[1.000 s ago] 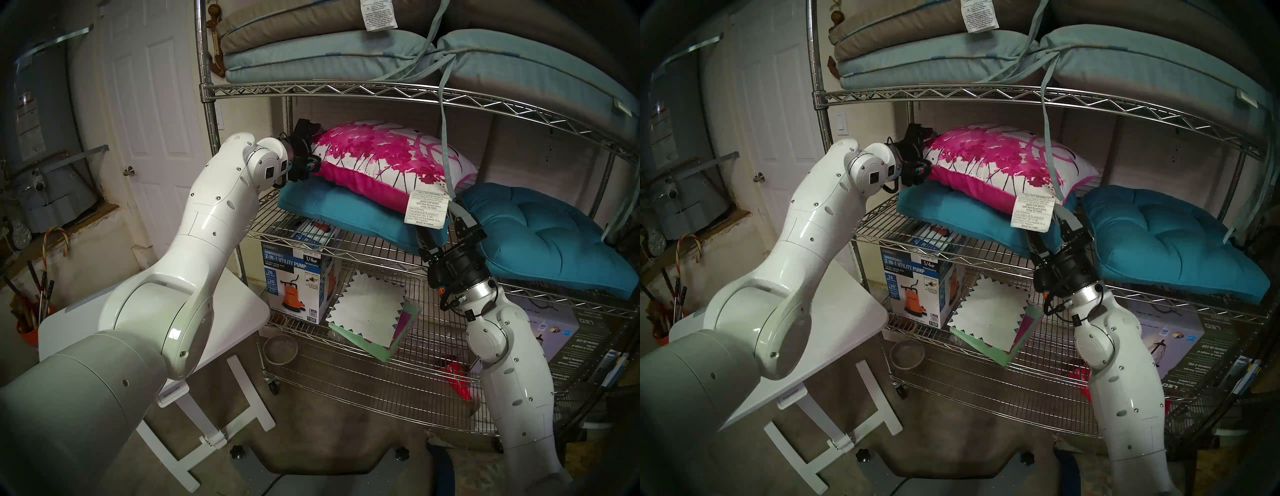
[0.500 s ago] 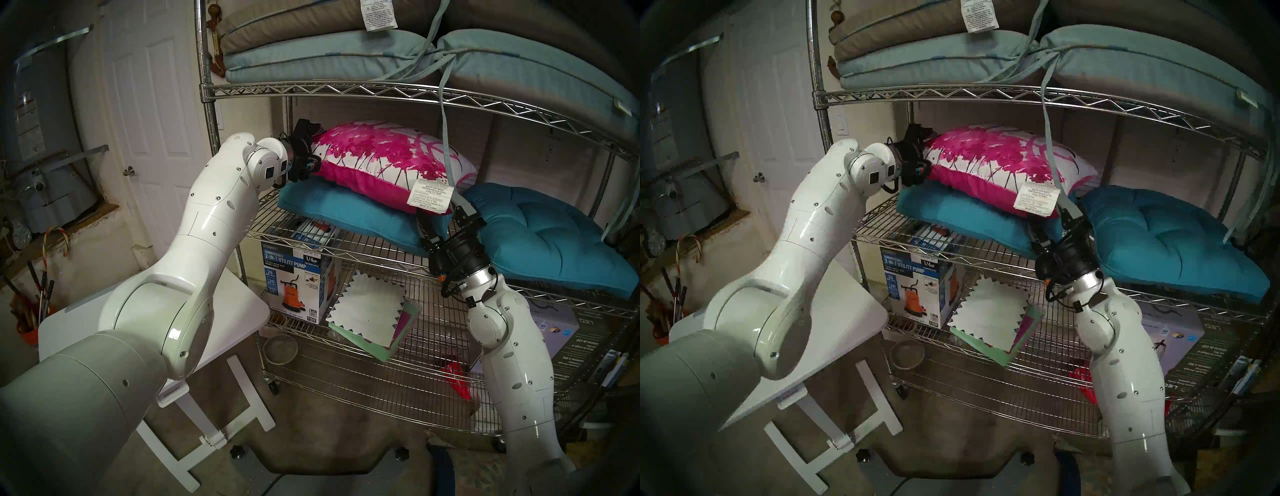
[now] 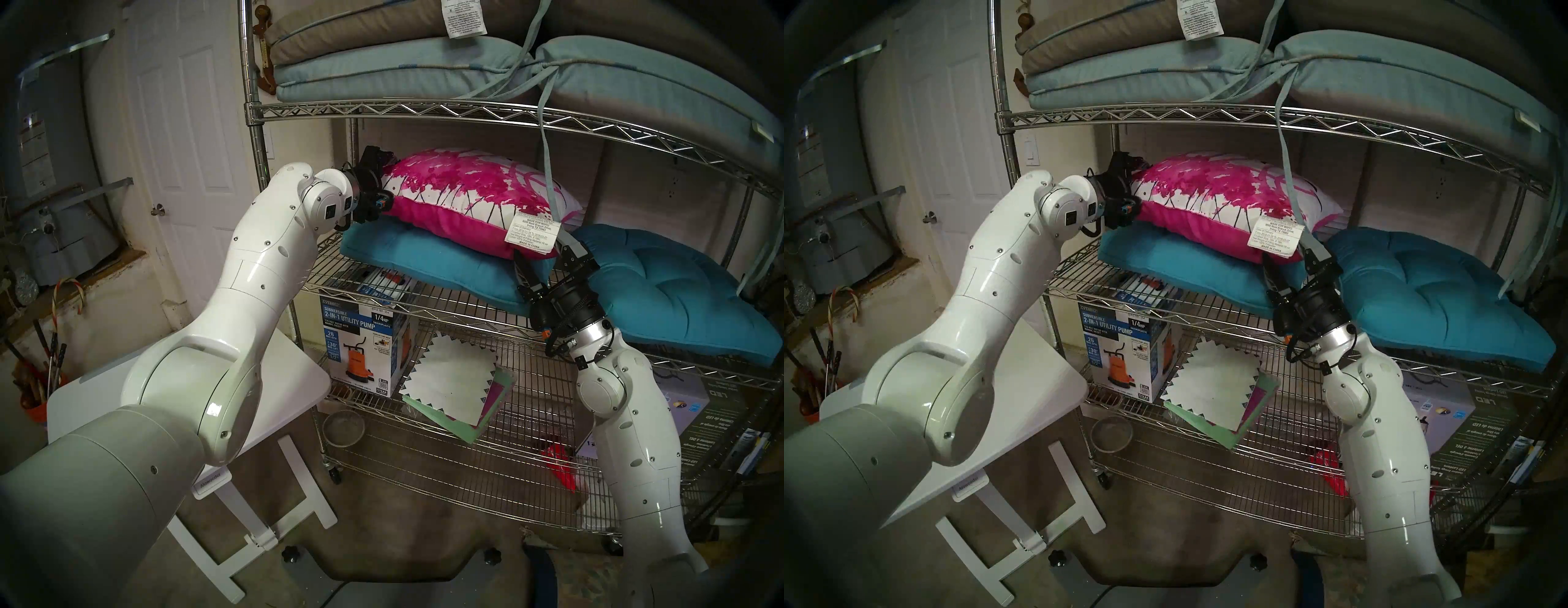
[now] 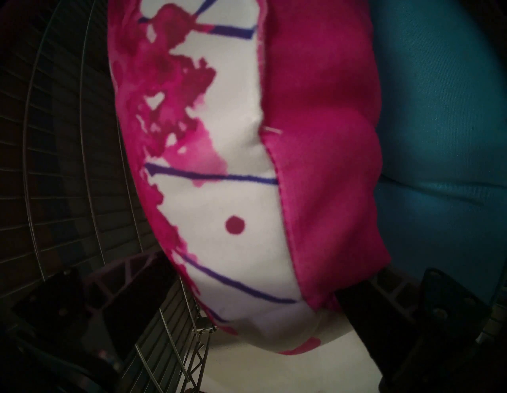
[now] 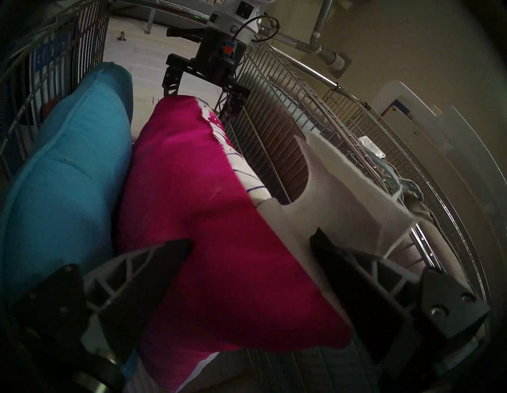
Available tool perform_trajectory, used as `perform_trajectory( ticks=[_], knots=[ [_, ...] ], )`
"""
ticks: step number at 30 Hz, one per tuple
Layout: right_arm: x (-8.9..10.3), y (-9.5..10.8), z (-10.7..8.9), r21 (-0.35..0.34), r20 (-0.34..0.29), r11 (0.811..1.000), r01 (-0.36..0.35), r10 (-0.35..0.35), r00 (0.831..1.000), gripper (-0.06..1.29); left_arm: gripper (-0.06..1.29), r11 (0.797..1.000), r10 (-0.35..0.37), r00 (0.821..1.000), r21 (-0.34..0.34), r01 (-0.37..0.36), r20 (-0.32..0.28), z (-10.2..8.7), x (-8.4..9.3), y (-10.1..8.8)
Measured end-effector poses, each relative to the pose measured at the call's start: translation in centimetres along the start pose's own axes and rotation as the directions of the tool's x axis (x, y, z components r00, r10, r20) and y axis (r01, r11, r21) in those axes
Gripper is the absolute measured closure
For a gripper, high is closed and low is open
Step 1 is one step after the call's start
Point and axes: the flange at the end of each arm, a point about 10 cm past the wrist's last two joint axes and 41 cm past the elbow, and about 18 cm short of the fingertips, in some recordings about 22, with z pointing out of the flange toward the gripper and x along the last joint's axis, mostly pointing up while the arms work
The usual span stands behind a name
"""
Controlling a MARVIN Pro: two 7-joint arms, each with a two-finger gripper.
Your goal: Take cushion off the shelf
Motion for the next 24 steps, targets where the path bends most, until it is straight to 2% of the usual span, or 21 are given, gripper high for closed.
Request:
perform_trajectory(
  ticks=[11,18,24],
  knots=[
    [-0.2,0.0,-0.2,0.0,-0.008,1.0,0.006,-0.006,1.0,0.01,0.0,1.0,0.0,1.0,0.0,0.0,0.0,0.0,0.0,0.0],
    [-0.4,0.3,-1.3,0.018,-0.029,0.998,0.057,-0.056,0.998,0.01,0.0,1.0,0.001,1.0,0.001,-0.001,-0.001,0.0,0.0,0.0],
    [-0.2,1.6,-2.0,0.027,-0.073,0.994,0.106,-0.104,0.992,0.01,0.0,1.0,0.0,1.0,0.001,0.0,-0.001,0.0,0.0,0.0]
  ],
)
